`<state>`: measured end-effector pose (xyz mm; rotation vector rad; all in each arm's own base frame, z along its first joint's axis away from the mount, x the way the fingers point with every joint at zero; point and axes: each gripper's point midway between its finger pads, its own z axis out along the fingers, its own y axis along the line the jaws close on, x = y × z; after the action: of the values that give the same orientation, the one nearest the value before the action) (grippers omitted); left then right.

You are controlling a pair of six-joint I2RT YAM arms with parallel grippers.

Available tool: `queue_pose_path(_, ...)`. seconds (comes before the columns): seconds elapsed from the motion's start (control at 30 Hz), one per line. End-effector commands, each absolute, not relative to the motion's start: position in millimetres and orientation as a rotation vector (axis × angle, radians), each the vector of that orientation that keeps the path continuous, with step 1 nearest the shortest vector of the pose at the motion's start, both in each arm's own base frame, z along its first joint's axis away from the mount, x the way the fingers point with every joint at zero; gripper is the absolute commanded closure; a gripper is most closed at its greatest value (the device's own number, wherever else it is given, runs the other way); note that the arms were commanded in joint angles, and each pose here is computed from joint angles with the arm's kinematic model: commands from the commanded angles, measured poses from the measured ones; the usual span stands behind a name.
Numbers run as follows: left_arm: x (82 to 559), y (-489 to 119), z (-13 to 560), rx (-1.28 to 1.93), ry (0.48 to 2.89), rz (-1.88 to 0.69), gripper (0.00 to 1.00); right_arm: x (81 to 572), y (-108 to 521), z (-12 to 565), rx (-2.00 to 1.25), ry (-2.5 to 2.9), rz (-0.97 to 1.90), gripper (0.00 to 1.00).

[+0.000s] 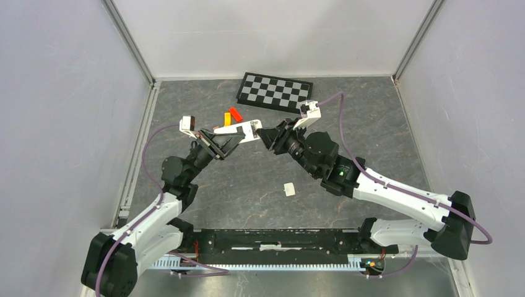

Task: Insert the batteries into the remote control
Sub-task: Load the battery into the remote control.

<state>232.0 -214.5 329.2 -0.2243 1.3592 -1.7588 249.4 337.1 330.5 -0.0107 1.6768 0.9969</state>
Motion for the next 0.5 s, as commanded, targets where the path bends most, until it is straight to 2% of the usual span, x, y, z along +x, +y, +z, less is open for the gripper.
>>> queue_pose_path(0.0, 225, -211, 365, -0.128, 1.230, -1.747, 0.98, 245, 337, 340, -0.024, 1.672, 1.008, 0.65)
queue_pose_path(0.2, 226, -210, 362, -0.137, 1.235, -1.744, 0.98, 248, 322, 348, 0.055, 1.660, 0.991, 0.64)
queue_pose_path(0.37, 225, -210, 362, -0.136, 1.235, -1.740, 0.98, 241, 312, 356, 0.119, 1.651, 1.044, 0.55)
queue_pose_path(0.47, 225, -210, 360, -0.136, 1.238, -1.737, 0.98, 234, 312, 356, 0.152, 1.633, 1.127, 0.45)
